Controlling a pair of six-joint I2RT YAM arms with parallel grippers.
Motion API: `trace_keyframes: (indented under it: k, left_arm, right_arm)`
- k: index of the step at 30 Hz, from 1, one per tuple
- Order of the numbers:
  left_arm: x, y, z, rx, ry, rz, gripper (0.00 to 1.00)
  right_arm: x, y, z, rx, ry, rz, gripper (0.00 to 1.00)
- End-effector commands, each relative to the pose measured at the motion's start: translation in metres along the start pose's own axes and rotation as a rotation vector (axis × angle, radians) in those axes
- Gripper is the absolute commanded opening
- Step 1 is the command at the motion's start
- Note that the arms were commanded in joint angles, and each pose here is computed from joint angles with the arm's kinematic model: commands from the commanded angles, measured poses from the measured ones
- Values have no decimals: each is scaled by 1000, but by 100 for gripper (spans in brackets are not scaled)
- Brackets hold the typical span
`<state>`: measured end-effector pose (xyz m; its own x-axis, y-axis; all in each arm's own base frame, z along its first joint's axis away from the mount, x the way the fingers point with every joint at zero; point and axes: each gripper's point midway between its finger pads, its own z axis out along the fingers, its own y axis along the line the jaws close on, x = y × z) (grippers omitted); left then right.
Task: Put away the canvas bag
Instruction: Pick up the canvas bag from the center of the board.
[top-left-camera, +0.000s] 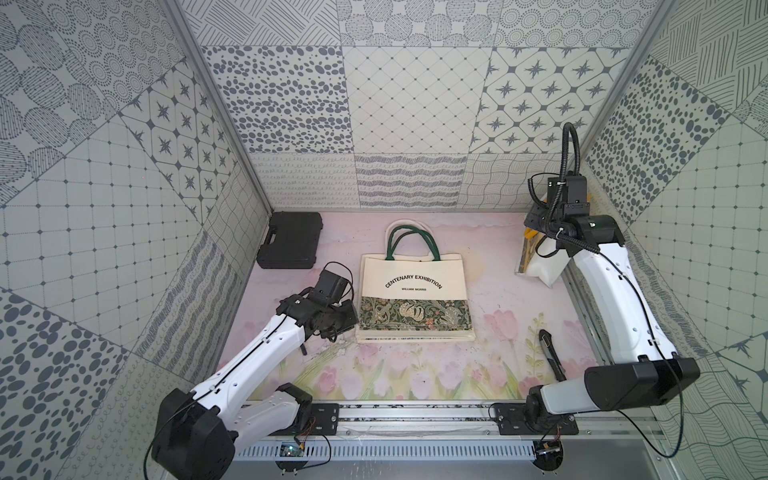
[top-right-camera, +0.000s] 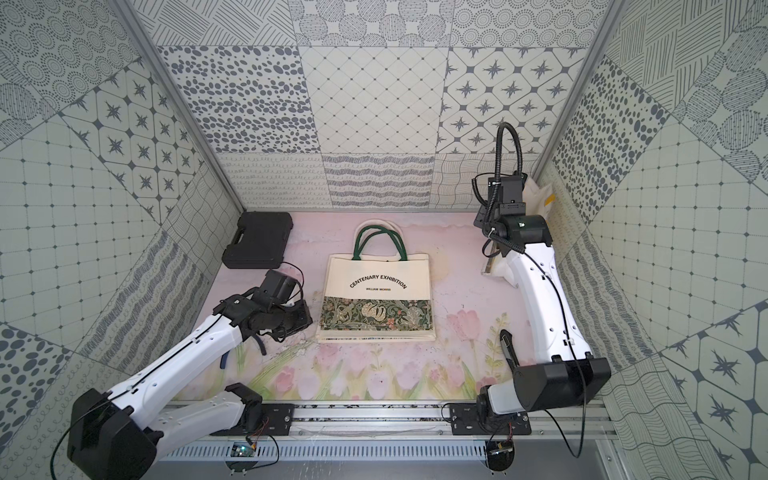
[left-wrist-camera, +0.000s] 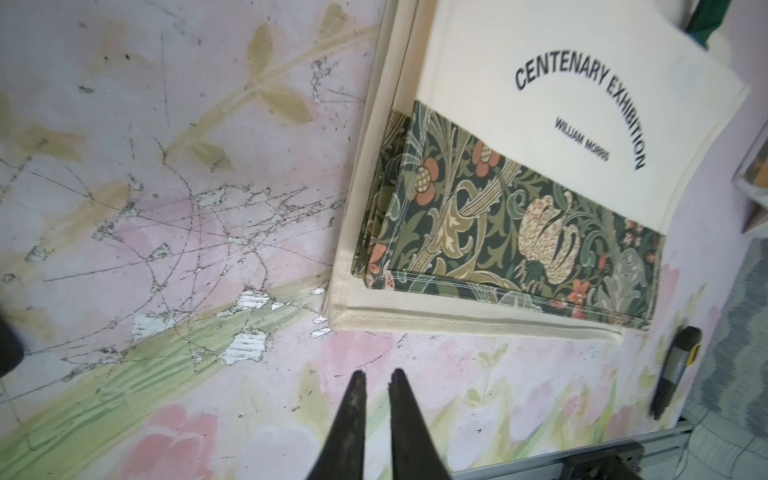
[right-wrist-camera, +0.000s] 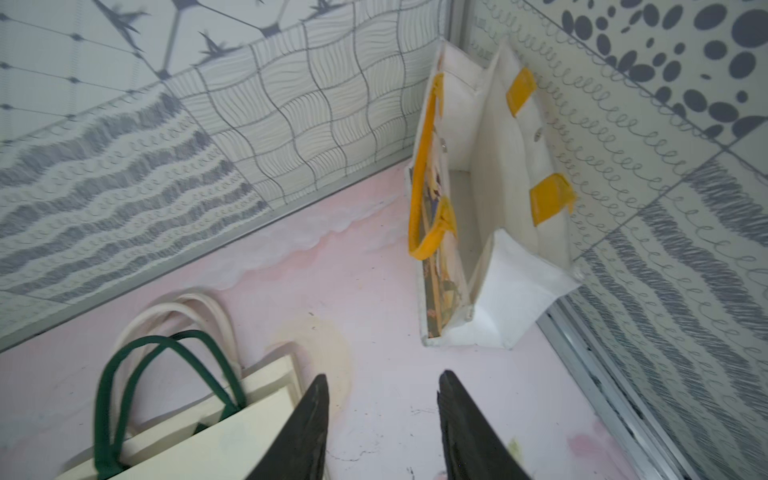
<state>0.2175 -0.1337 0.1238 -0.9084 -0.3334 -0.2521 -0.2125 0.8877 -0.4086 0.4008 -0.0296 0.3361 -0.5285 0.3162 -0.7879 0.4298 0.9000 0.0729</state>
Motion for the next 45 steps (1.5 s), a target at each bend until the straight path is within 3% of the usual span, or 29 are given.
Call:
trace_keyframes:
  k: [1,16,22,30,36,40,45]
  left_arm:
    - [-1,-4,-13,45,-45,121,21]
    - [11,-16,20,143,25,124,19]
    - [10,-16,27,147,25,149,19]
    - [13,-23,40,184,64,152,19]
    - [13,-31,52,207,99,155,18]
    - [14,-32,58,207,123,157,17]
    - [15,-33,58,211,126,159,16]
  right_arm:
    - [13,-10,18,24,76,-56,47]
    - [-4,-56,61,163,45,22,51]
    - [1,-48,94,105,50,74,50]
    - [-15,-44,112,115,3,63,49]
    - [-12,-42,130,137,39,37,48]
    - [-3,-46,136,165,73,42,42]
    - [10,-52,133,182,96,64,26]
